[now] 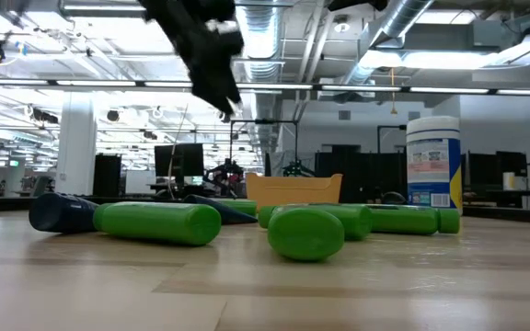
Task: Pick & Place Travel size toiletries
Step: Put the shave cream into the yellow bin
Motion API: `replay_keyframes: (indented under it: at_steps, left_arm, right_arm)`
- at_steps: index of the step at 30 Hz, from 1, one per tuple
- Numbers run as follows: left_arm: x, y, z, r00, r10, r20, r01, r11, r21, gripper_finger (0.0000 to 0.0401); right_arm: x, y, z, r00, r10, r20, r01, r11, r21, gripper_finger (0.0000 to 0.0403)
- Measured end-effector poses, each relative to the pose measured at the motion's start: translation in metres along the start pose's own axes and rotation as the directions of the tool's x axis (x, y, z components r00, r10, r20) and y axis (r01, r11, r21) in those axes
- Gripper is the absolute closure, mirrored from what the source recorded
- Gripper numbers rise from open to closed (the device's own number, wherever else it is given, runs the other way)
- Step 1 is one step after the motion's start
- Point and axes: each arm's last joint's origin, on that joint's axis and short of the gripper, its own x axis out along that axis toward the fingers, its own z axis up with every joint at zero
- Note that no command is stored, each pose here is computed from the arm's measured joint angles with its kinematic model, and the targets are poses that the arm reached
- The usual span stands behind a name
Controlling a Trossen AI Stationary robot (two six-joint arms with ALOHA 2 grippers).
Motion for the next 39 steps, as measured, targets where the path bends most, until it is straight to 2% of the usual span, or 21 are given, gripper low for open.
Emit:
replay_keyframes:
  at_steps: [4, 8, 12, 14, 20, 27, 33, 39]
  left_arm:
    - [-0.033, -0.047, -0.021, 0.998, -0.056, 0.002, 0.056, 0.998, -0.042, 0.0100]
    - [-0.044, -0.080, -0.046, 0.999, 0.001, 0.032, 0.000, 0.999, -0.033, 0.0109]
    - [-0.027, -0.090, -0.065, 0.999, 0.029, 0.030, -0.024, 0.988, -0.156, 0.0110]
    - [-0.014, -0.094, -0.075, 1.000, 0.027, 0.000, -0.026, 0.983, -0.182, 0.0111]
    - [0.017, -0.111, -0.092, 0.998, 0.013, -0.061, -0.024, 0.982, -0.187, 0.0111]
    - [0.046, -0.141, -0.108, 0.992, 0.001, -0.130, -0.019, 0.991, -0.131, 0.0111]
    - [0.067, -0.161, -0.118, 0.991, 0.001, -0.135, -0.025, 0.983, -0.182, 0.0111]
    - [0.075, -0.172, -0.125, 0.991, 0.036, -0.125, -0.062, 0.975, -0.214, 0.0111]
  right_arm:
    - [0.000, 0.000, 0.000, 1.000, -0.001, 0.000, 0.001, 1.000, -0.013, 0.0148]
    - [0.000, 0.000, 0.000, 1.000, -0.001, 0.000, 0.001, 1.000, -0.017, 0.0148]
    - [0.000, 0.000, 0.000, 1.000, -0.001, 0.000, 0.001, 1.000, -0.017, 0.0148]
    - [0.000, 0.000, 0.000, 1.000, -0.001, 0.000, 0.001, 1.000, -0.017, 0.0148]
    - [0.000, 0.000, 0.000, 1.000, 0.000, 0.000, 0.000, 1.000, -0.009, 0.0148]
    - [0.000, 0.000, 0.000, 1.000, 0.000, 0.001, 0.000, 1.000, 0.009, 0.0148]
    - [0.000, 0.000, 0.000, 1.000, 0.001, 0.000, -0.001, 1.000, 0.010, 0.0148]
    - [0.000, 0.000, 0.000, 1.000, 0.000, 0.000, 0.000, 1.000, 0.009, 0.0148]
